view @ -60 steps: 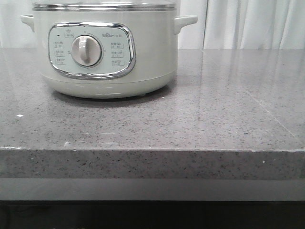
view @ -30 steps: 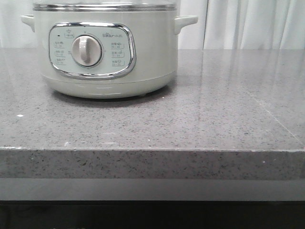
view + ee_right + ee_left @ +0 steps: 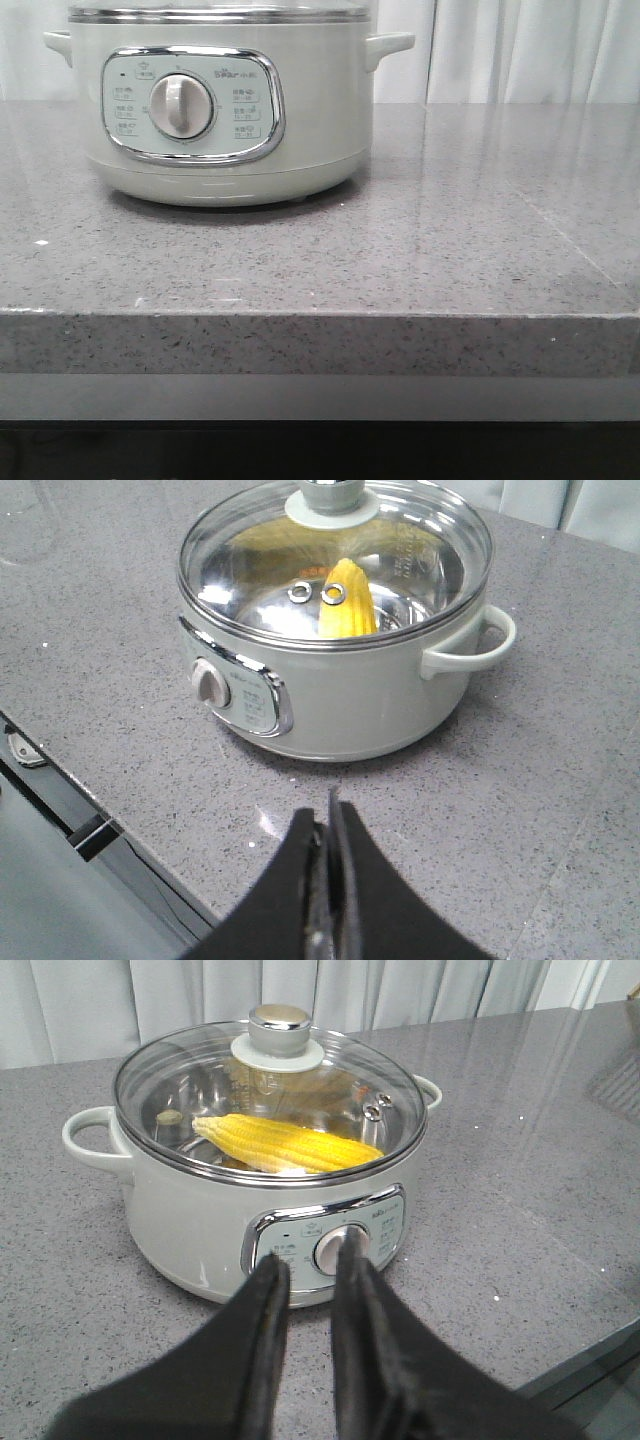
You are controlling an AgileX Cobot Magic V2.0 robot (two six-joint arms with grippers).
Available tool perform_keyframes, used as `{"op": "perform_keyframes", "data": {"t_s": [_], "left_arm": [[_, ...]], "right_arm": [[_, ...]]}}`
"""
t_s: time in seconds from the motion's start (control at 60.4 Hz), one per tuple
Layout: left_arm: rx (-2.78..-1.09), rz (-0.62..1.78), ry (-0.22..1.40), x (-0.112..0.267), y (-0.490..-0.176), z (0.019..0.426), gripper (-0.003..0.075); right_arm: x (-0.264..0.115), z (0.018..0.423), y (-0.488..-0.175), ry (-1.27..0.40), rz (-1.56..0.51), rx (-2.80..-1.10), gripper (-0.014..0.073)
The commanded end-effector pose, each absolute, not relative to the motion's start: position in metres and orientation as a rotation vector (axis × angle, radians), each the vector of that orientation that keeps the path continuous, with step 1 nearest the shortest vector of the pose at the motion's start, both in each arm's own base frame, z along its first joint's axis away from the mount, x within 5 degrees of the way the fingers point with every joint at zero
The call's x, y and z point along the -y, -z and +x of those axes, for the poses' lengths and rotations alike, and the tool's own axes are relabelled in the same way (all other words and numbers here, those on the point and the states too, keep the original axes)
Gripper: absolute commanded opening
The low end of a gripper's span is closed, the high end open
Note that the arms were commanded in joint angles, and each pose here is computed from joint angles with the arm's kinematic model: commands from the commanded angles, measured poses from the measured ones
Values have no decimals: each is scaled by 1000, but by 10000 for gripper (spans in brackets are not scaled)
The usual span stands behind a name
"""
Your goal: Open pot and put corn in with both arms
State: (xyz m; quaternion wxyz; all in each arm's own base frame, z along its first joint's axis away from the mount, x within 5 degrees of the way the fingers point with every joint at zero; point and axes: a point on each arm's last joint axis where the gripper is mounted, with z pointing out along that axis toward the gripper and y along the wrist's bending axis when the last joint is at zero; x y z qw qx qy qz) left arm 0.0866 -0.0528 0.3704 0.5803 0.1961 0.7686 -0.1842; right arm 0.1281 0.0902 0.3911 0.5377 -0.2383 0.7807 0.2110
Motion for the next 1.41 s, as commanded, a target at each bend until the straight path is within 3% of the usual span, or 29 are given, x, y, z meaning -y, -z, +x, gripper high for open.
{"op": "perform_keyframes", "data": {"t_s": [0.0,0.066,0.662,0.712,1.11,1.391], "left_arm": [[-1702,414,461,53,-385,87,17],[-1704,415,460,53,-385,87,-21],[-1696,412,459,52,-383,87,-20],[-1672,433,371,48,-381,87,-20],[-1507,138,149,9,-309,46,-20],[-1488,79,126,7,-273,49,-20]], "right_arm": [[-89,127,-406,-518,-532,-1773,-124],[-89,127,-406,-518,-532,-1773,-122],[-89,127,-406,-518,-532,-1773,-122],[-89,127,-406,-518,-532,-1773,-122],[-89,127,-405,-518,-533,-1774,-122],[-89,127,-405,-518,-533,-1774,-122]]}}
